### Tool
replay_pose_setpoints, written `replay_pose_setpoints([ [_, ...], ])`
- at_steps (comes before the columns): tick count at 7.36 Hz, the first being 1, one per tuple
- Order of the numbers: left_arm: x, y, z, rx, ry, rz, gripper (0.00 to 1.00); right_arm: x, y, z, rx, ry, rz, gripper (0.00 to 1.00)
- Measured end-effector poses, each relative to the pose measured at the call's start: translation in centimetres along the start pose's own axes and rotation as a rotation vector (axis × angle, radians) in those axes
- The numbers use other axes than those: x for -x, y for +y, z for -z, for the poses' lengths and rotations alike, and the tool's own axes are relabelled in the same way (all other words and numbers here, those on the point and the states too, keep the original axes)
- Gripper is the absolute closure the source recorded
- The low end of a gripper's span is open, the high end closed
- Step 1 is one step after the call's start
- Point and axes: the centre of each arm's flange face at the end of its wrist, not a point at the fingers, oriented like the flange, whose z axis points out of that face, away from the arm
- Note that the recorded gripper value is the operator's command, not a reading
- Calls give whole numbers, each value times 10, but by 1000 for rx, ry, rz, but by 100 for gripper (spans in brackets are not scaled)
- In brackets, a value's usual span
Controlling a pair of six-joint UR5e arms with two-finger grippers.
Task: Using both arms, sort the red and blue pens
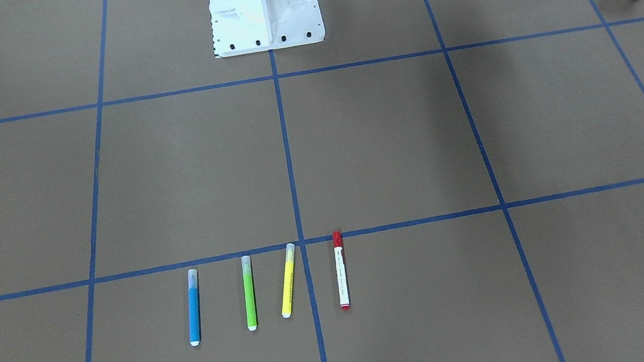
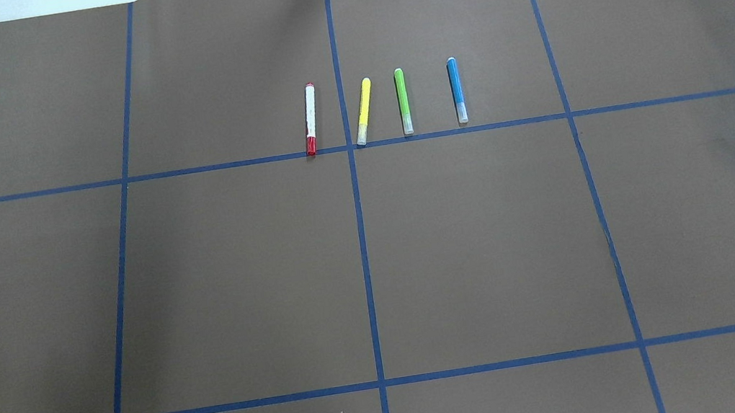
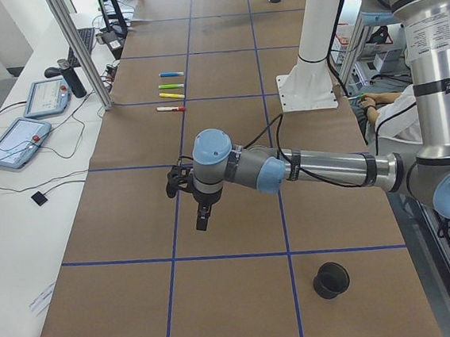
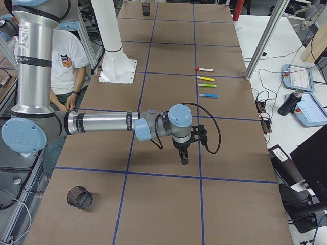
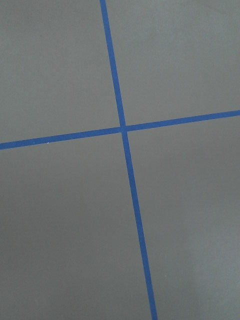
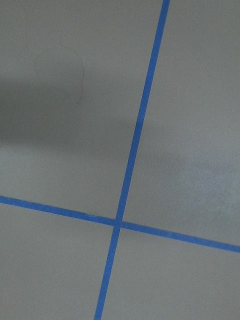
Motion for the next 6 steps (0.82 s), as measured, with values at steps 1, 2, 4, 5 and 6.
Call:
replay_pose_setpoints([
  [1, 0, 1, 0, 4, 8, 4, 0, -2, 1, 2, -3, -1, -4, 0],
  [2, -1, 2, 0, 11, 20, 10, 0, 1, -4, 2, -2, 1, 1, 0],
  [4, -2, 3, 3, 9, 28, 64, 0, 10, -19, 5, 7, 3, 3, 0],
  [5, -3, 3, 3, 2, 32, 110, 0, 12, -22, 5, 9, 5, 3, 0],
  [6, -5, 1, 5, -12, 38, 125, 0, 13, -23, 5, 10, 5, 3, 0],
])
